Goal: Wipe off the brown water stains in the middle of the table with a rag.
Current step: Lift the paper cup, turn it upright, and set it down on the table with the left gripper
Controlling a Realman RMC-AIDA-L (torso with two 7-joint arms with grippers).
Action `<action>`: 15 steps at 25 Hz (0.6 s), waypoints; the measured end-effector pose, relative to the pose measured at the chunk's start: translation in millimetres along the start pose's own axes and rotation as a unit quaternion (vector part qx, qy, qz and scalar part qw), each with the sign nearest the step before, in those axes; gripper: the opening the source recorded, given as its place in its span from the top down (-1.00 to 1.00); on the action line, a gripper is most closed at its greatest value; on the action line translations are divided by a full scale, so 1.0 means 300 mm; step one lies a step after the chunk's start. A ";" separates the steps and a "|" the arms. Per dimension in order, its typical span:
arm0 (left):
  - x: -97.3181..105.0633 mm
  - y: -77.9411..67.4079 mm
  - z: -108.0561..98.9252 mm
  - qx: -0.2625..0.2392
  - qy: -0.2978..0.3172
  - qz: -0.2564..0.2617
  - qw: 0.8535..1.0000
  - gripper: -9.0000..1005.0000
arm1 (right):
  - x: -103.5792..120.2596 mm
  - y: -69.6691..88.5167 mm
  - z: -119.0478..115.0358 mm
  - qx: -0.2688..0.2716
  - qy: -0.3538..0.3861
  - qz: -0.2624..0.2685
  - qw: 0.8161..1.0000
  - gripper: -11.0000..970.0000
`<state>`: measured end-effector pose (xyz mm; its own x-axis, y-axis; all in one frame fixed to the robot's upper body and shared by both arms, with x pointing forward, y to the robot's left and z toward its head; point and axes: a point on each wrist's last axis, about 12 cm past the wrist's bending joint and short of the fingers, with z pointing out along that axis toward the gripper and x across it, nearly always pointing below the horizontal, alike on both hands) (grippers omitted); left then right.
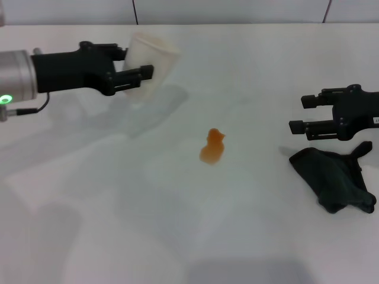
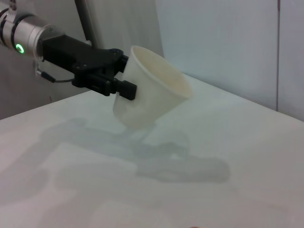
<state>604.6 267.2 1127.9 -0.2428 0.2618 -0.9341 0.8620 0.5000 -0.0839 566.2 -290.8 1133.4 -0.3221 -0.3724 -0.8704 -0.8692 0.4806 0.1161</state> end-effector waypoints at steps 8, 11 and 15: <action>0.102 -0.008 -0.099 -0.051 -0.025 -0.015 0.998 -0.03 | -0.005 0.005 0.004 -0.004 -0.006 -0.002 1.000 -0.47; 0.133 -0.014 -0.131 -0.074 -0.049 -0.012 0.996 -0.03 | -0.005 0.007 0.006 -0.006 -0.006 -0.003 1.000 -0.47; 0.163 -0.023 -0.156 -0.100 -0.083 -0.010 0.991 -0.03 | -0.005 0.013 0.013 -0.012 -0.004 -0.005 1.000 -0.46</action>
<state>566.0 315.1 1099.0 -0.1684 0.1184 -0.9786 0.7478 0.6621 -0.0486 564.8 -285.3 1133.3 -0.3103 -0.3701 -0.8756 -0.8810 0.4579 0.1187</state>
